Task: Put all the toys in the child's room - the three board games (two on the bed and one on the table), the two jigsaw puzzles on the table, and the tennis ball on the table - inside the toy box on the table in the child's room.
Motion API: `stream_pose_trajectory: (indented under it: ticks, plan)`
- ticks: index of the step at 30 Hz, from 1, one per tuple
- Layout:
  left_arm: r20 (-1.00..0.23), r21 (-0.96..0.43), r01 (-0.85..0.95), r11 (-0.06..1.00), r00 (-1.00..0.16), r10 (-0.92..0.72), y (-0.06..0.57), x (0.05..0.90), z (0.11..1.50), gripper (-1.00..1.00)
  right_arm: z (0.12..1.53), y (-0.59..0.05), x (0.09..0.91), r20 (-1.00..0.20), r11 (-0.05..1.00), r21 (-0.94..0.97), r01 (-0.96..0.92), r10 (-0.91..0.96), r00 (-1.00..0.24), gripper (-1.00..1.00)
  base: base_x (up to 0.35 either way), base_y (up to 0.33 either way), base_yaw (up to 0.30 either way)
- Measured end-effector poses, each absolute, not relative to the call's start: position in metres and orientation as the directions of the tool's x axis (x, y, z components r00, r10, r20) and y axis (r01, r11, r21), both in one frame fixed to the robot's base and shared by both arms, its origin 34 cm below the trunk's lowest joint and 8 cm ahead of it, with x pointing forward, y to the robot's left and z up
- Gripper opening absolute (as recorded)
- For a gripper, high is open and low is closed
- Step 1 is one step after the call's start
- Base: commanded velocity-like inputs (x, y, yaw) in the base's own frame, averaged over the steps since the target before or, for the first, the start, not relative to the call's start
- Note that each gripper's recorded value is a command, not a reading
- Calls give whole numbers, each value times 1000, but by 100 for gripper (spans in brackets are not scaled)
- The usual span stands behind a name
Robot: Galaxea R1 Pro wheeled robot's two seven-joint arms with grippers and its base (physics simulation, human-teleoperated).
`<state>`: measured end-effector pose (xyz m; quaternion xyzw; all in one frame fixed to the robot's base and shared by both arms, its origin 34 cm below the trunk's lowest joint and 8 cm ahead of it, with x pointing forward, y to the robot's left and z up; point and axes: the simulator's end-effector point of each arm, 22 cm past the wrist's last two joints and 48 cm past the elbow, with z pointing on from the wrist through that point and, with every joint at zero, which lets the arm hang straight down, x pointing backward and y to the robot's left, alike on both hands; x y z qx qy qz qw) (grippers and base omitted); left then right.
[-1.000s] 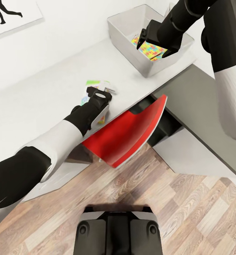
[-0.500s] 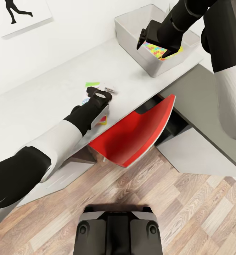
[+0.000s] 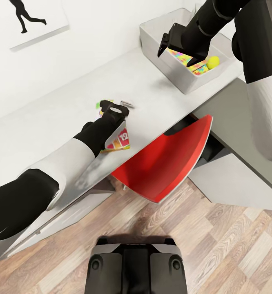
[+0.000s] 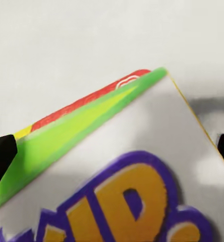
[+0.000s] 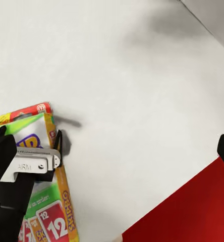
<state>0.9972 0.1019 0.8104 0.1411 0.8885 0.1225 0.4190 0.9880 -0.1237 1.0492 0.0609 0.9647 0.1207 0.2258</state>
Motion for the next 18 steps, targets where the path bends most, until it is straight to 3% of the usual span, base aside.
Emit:
stream_pose_trajectory:
  ticks: [5,18]
  plan:
    - [-709,345,150,927,-606,362,103,998,811,100,1048,-124,988,-420,963,261,63,172,-891,100,-38,157,0]
    - [-709,348,148,926,-604,363,103,997,810,100,1050,-123,988,-424,963,262,60,171,-890,100,-158,35,0]
